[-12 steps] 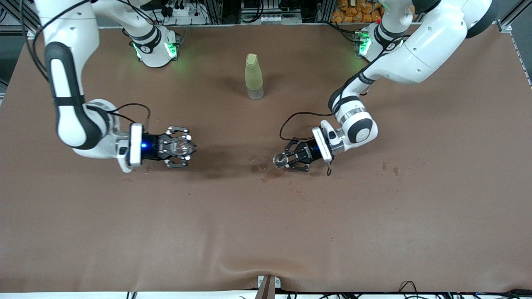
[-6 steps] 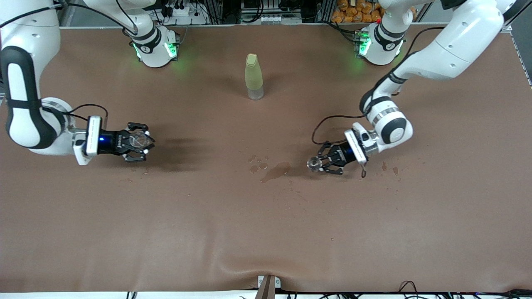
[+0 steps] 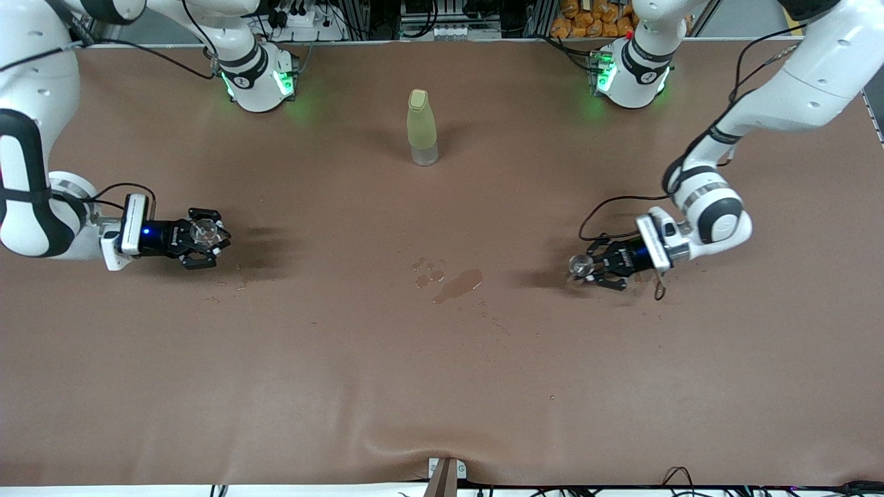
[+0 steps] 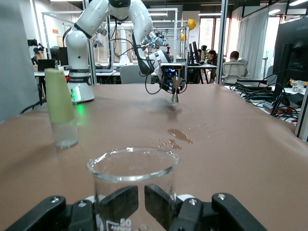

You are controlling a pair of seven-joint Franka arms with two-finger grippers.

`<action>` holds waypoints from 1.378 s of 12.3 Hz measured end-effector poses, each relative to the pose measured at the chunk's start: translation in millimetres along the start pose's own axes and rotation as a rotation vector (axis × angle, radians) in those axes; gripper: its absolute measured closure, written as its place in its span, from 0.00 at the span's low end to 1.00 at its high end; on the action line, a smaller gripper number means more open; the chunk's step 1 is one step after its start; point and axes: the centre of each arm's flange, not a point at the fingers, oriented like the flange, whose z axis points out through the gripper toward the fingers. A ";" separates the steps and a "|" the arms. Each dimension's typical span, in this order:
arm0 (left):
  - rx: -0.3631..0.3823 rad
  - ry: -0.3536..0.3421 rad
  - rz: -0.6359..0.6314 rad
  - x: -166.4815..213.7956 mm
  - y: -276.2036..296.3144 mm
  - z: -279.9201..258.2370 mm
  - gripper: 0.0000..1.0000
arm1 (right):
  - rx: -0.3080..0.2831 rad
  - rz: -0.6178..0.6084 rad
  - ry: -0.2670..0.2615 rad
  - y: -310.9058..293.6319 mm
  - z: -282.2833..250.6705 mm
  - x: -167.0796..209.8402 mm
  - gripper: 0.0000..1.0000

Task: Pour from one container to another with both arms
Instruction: 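Carry the beaker and the jigger apart back toward their spots, then lower the beaker onto the table and open the right gripper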

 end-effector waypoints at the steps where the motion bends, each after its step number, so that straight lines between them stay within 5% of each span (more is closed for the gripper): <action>1: -0.011 0.000 0.003 -9.7 -1.1 -27.0 0.79 | 0.000 -0.016 -0.001 -0.4 -3.4 -15.1 0.85; 6: 0.070 0.010 -0.086 -48.4 5.3 -110.3 0.79 | 0.018 0.001 -0.012 1.0 -4.2 -61.4 0.85; 17: 0.072 0.054 -0.137 -78.7 12.1 -106.5 0.79 | 0.035 0.023 0.004 7.2 38.5 -123.7 0.85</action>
